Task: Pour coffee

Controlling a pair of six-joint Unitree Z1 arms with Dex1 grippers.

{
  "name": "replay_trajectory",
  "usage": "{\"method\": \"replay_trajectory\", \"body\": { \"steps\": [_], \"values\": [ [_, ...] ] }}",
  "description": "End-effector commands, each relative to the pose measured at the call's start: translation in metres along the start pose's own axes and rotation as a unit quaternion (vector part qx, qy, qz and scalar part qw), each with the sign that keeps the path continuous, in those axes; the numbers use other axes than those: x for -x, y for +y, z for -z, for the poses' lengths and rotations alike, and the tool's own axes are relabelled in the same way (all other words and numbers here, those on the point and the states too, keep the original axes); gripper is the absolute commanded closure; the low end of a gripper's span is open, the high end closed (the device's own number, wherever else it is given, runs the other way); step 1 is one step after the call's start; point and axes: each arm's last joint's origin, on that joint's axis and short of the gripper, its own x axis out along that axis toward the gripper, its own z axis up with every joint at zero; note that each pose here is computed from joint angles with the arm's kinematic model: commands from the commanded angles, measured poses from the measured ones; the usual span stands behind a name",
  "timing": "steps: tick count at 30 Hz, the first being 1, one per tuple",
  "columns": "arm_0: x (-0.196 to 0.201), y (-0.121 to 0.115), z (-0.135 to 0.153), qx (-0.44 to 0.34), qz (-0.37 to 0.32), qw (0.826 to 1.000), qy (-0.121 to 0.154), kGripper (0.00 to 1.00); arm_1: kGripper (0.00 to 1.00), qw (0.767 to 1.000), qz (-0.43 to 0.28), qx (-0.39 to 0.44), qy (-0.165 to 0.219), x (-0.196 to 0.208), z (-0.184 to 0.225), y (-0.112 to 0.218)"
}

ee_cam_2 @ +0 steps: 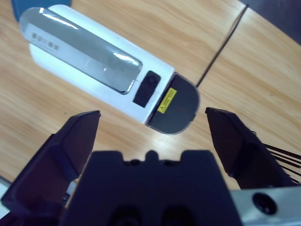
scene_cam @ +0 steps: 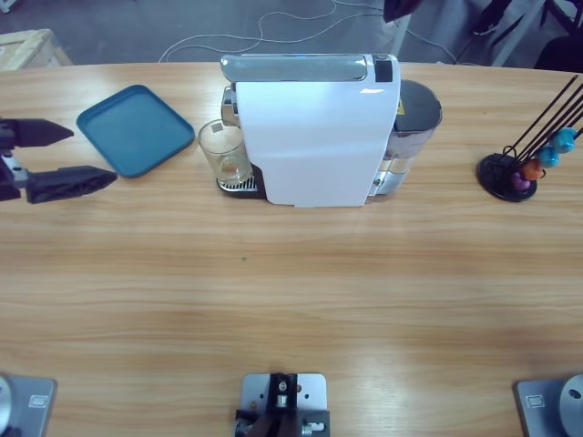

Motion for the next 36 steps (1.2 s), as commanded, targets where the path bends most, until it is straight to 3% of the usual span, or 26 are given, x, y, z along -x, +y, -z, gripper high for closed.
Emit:
{"method": "replay_trajectory", "body": {
  "steps": [1,5,8,15,18,23,29,36],
  "values": [
    [0.016,-0.008,0.018,-0.006,0.004,1.000,-0.006,0.018,0.000,1.000,0.012,0.009,0.000,0.029,0.030,0.002],
    [0.031,-0.012,0.025,-0.010,-0.001,1.000,-0.029,0.018,0.000,1.000,0.000,0.017,-0.021,0.039,0.089,-0.002],
    [0.033,-0.013,0.028,-0.010,0.001,1.000,-0.024,0.018,0.000,0.997,-0.023,0.028,-0.072,0.041,0.141,-0.002],
    [0.028,-0.014,0.033,-0.007,0.007,1.000,-0.013,0.018,0.000,0.988,-0.044,0.037,-0.142,0.032,0.227,-0.014],
    [0.031,-0.022,0.040,-0.016,0.067,0.997,-0.033,0.018,0.000,0.987,-0.049,0.049,-0.142,0.031,0.242,-0.017],
    [0.040,-0.023,0.039,-0.034,0.058,0.996,-0.063,0.018,0.000,0.985,-0.063,0.057,-0.150,0.024,0.244,-0.014],
    [0.045,-0.026,0.049,-0.028,0.060,0.995,-0.069,0.018,0.000,0.980,-0.095,0.061,-0.163,0.015,0.264,-0.014],
    [0.050,-0.025,0.044,0.022,0.058,0.996,-0.066,0.018,0.000,0.979,-0.095,0.077,-0.164,0.016,0.252,-0.011]
  ]
}}
